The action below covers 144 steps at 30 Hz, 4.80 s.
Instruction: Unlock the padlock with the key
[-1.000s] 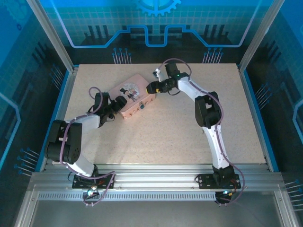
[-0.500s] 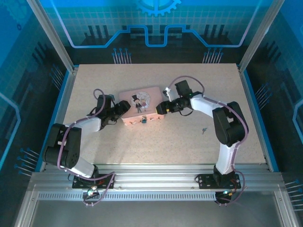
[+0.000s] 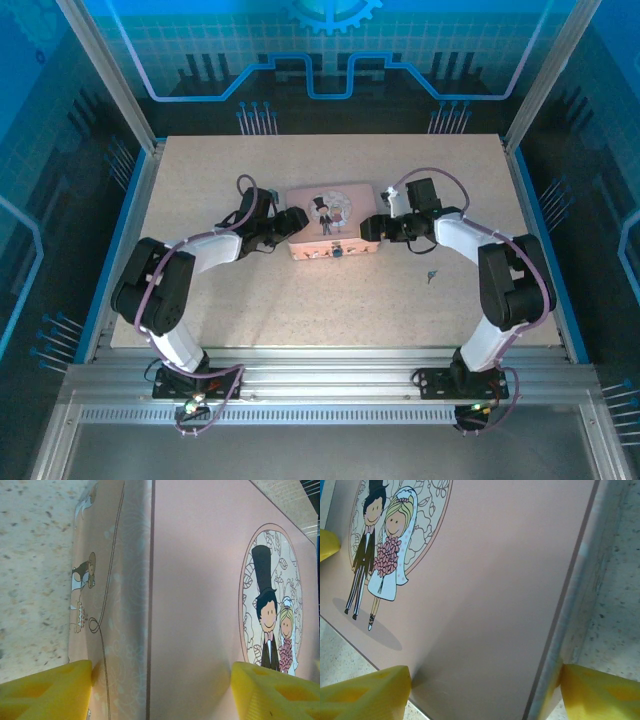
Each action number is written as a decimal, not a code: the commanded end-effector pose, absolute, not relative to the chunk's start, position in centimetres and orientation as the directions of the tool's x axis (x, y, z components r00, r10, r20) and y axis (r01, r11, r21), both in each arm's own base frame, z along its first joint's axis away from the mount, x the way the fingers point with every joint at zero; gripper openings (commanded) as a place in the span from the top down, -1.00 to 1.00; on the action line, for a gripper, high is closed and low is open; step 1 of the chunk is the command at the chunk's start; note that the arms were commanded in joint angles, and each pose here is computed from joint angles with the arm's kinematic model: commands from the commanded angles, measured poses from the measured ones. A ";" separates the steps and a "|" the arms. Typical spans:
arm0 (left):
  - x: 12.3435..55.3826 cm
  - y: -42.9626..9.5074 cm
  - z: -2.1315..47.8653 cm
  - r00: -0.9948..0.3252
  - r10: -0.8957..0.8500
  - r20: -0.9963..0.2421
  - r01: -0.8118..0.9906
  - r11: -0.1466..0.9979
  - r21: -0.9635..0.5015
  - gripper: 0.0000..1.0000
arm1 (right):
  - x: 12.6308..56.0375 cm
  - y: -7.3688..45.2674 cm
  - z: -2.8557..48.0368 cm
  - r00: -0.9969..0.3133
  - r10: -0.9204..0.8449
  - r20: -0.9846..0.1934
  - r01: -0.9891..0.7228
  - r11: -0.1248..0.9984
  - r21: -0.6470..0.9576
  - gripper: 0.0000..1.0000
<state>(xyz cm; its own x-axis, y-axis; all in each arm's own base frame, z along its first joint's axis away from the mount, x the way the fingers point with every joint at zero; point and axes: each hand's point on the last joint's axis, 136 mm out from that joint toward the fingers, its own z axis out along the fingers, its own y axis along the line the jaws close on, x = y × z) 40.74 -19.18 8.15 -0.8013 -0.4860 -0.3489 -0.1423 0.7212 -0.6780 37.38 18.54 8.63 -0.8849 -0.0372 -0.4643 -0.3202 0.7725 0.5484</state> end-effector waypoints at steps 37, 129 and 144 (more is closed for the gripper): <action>37.5 -15.1 17.9 -0.723 -0.416 -0.551 -0.008 0.803 -0.596 -0.98 | 34.8 10.7 21.1 -0.684 0.190 -0.705 -0.124 0.922 0.368 -1.00; 28.8 -29.8 27.6 -0.826 -0.262 -0.500 0.373 0.411 -0.832 -0.46 | 31.9 14.7 31.4 -0.665 0.453 -0.593 -0.195 0.661 0.724 1.00; 29.4 -30.4 34.8 -0.762 -0.411 -0.500 0.490 0.138 -0.861 -0.21 | 29.3 19.3 38.0 -0.552 0.540 -0.636 -0.457 0.442 0.772 1.00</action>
